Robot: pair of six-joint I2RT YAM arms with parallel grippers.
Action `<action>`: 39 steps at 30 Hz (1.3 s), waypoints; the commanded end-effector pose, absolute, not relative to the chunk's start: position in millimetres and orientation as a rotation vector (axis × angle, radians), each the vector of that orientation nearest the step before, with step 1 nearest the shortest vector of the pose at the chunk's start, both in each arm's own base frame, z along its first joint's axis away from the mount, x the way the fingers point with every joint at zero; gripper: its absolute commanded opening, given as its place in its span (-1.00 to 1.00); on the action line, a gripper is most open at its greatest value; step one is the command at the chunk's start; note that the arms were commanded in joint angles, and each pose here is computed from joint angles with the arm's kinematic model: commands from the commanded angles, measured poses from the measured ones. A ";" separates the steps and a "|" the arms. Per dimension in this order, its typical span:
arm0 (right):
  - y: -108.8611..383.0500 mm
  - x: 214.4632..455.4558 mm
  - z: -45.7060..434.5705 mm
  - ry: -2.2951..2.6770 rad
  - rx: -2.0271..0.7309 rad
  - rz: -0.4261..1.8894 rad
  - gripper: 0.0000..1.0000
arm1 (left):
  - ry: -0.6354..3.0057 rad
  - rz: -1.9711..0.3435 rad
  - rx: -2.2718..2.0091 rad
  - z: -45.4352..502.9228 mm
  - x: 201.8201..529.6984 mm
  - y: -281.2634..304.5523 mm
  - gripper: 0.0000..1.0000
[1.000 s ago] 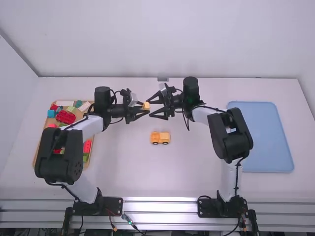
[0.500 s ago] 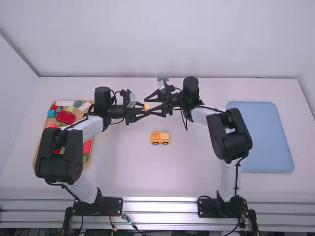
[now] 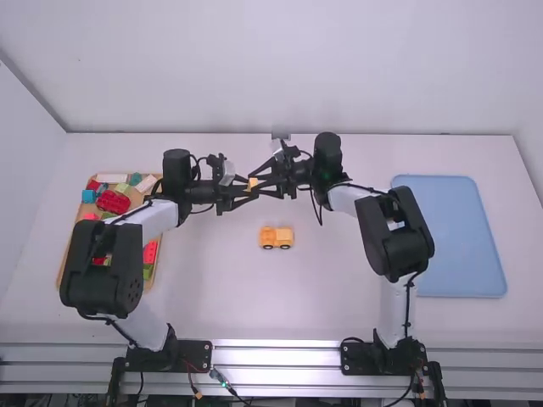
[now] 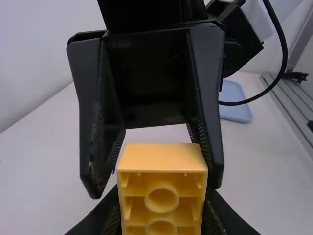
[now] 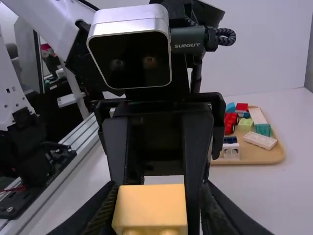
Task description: Assemble lego blocks to make yellow taxi
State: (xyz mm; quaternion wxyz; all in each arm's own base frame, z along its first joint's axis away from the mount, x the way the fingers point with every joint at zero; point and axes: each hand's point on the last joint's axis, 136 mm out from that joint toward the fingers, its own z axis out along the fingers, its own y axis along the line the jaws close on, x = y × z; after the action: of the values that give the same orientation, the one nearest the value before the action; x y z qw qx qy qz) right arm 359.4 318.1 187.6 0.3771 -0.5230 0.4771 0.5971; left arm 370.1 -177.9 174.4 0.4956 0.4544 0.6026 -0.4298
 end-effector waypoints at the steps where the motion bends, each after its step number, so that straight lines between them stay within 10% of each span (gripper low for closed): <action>1: 322.1 360.0 192.0 1.195 -1.355 1.523 -0.22 | 1.422 -1.060 1.123 183.0 361.7 -180.9 -0.57; 10: 322.6 361.8 192.0 1.200 -1.346 1.516 -0.28 | 1.414 -1.054 1.126 184.1 362.3 -181.0 0.01; 11: 322.6 361.7 192.0 1.200 -1.346 1.516 -0.28 | 1.413 -1.053 1.127 184.2 362.3 -181.0 0.20; 12: 322.7 362.1 192.0 1.201 -1.345 1.514 -0.28 | 1.409 -1.049 1.128 184.6 362.7 -180.7 0.98; 29: 318.6 423.2 158.3 1.565 -1.040 1.275 -0.60 | 1.928 -0.794 0.866 115.0 395.8 -137.2 0.98; 39: 304.2 424.1 132.7 1.992 -1.231 0.756 -0.64 | 2.304 -0.603 0.514 108.1 410.0 -32.4 0.98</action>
State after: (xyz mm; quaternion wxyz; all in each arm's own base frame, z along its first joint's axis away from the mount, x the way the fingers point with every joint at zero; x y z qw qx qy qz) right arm 404.5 297.8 86.0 0.2563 -0.3797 0.7927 0.4023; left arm 394.6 -65.3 90.3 0.3327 0.2251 0.8684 -0.2907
